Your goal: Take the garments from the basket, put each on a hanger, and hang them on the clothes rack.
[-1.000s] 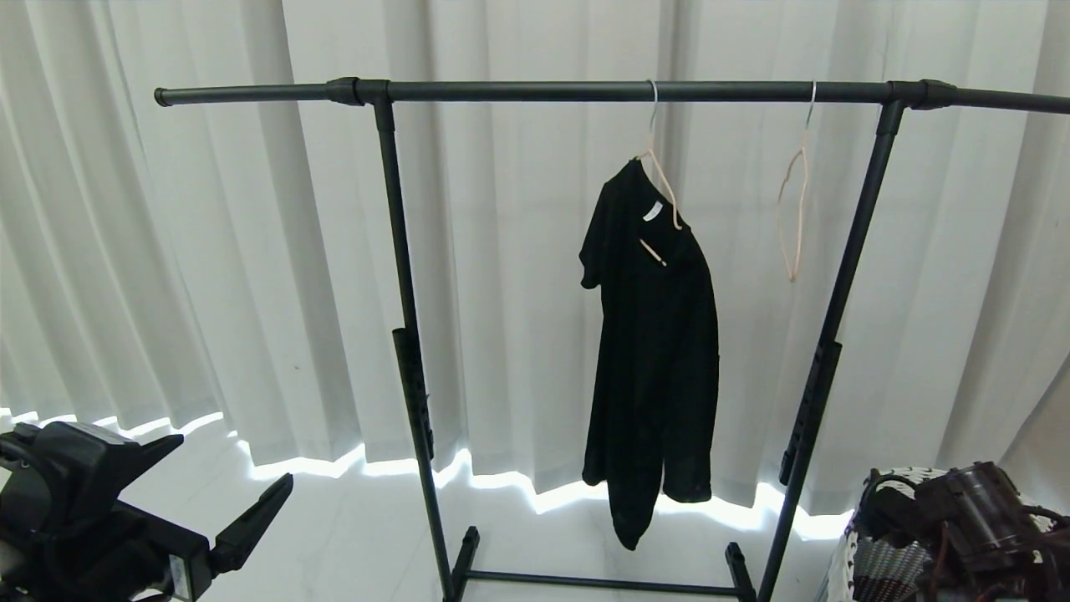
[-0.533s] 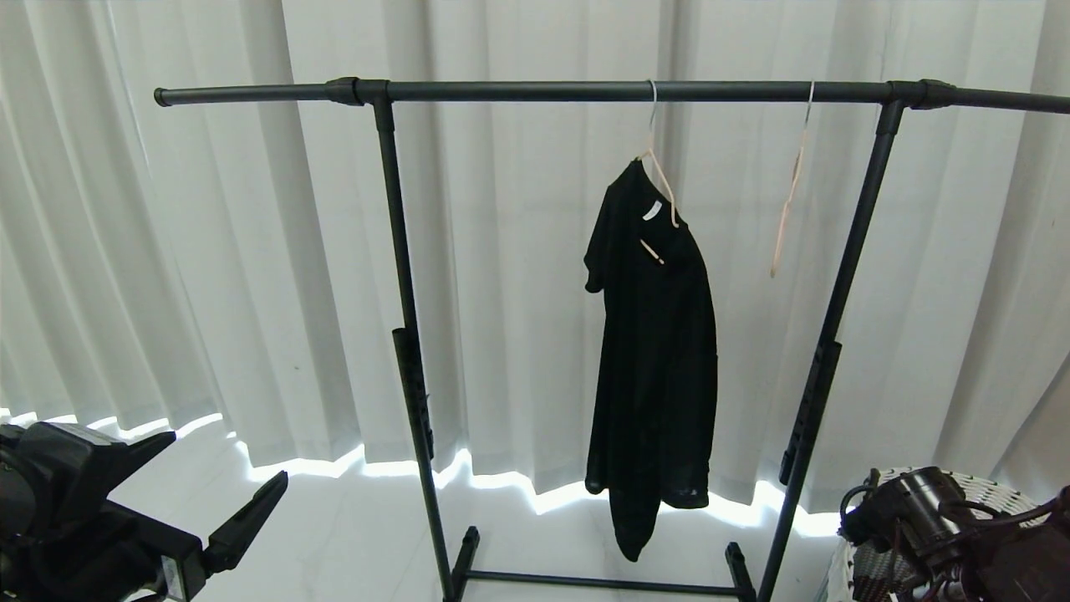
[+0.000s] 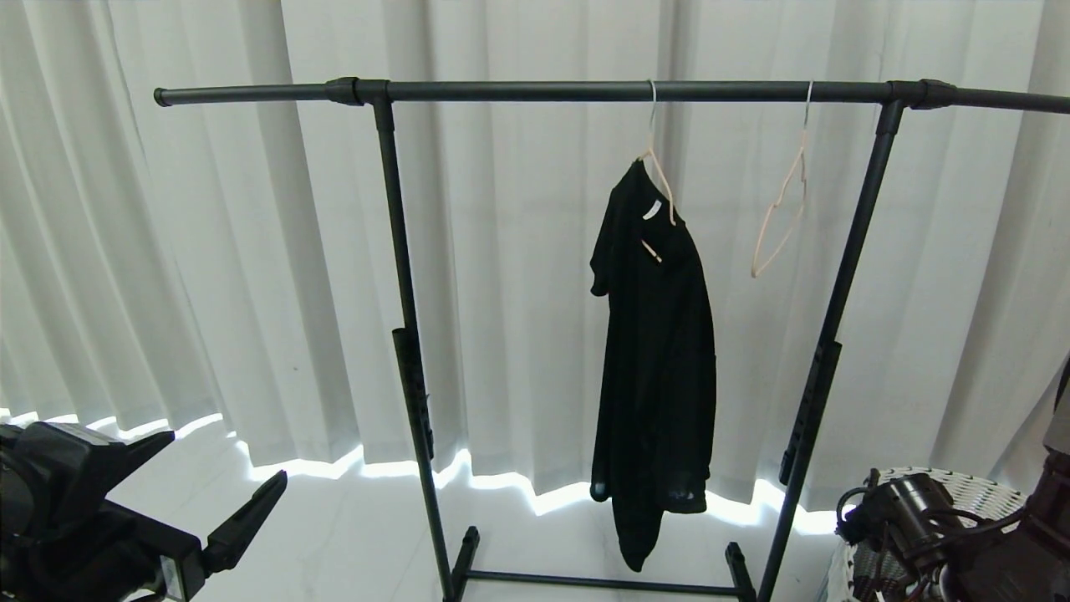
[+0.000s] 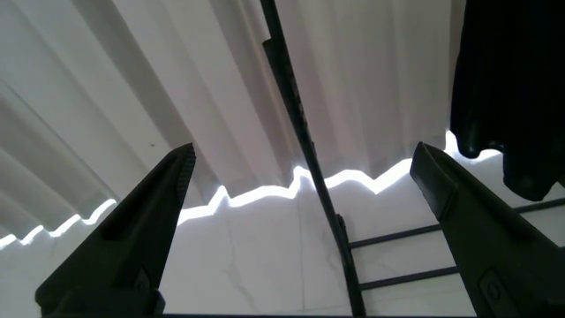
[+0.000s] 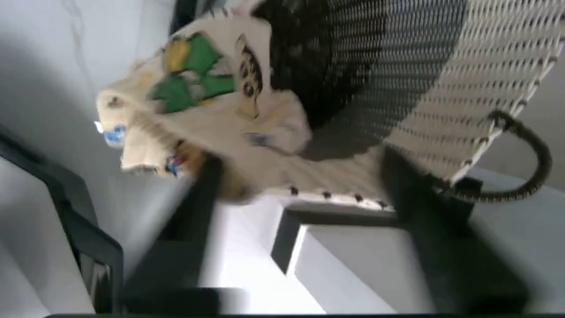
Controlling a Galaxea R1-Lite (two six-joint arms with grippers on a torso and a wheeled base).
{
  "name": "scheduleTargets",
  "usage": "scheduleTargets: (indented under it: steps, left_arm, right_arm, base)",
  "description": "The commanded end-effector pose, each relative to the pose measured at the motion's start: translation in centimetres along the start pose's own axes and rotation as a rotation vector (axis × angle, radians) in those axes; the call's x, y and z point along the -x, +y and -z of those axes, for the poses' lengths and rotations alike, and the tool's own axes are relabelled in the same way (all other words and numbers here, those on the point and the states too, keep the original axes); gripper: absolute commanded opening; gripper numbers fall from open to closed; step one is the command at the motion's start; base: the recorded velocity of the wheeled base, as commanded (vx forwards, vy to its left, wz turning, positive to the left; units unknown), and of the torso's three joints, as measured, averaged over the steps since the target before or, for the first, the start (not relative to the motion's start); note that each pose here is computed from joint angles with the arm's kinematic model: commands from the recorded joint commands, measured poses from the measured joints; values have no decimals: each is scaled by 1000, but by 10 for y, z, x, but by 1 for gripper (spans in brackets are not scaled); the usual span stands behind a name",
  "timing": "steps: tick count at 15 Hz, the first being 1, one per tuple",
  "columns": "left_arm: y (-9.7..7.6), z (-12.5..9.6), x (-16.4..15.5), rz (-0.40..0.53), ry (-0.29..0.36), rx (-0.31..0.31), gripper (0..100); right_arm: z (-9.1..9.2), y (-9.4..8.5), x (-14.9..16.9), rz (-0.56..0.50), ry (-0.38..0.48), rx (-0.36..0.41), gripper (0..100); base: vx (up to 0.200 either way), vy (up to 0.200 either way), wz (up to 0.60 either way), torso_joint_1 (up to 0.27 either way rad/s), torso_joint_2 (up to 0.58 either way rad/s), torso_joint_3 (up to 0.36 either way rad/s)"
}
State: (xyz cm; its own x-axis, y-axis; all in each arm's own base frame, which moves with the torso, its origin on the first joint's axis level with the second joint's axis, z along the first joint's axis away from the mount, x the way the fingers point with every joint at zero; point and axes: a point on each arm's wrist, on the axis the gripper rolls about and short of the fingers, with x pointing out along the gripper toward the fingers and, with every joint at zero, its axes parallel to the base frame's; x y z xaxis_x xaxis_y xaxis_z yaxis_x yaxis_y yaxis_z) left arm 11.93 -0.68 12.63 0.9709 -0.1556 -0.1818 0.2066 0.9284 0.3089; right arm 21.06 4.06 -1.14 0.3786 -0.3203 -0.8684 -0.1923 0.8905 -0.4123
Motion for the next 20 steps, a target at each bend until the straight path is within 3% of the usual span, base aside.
scheduleTargets:
  steps: [1,7,10,12,17,20]
  left_arm:
    - [0,0,0,0,0,0,100]
    - [0,0,-1,4,3,2,100]
    - [-1,0,-1,13,2,2,100]
    - [-1,-1,-1,34,-13,9,100]
    - [10,-38,-18,169,-175,155,100]
    - [8,-47,-24,243,-207,149,100]
  right_arm:
    - [7,0,0,19,26,12,0]
    - [2,-10,26,33,-82,-28,0]
    - [-19,-25,75,18,-164,-19,0]
    - [-44,-31,113,-20,-237,-10,0]
    - [-89,-11,210,-148,-481,21,0]
    - [-97,4,264,-253,-566,15,0]
  base:
    - [0,0,0,0,0,0]
    - [0,0,0,0,0,0]
    - [0,0,0,0,0,0]
    - [0,0,0,0,0,0]
    - [0,0,0,0,0,0]
    - [0,0,0,0,0,0]
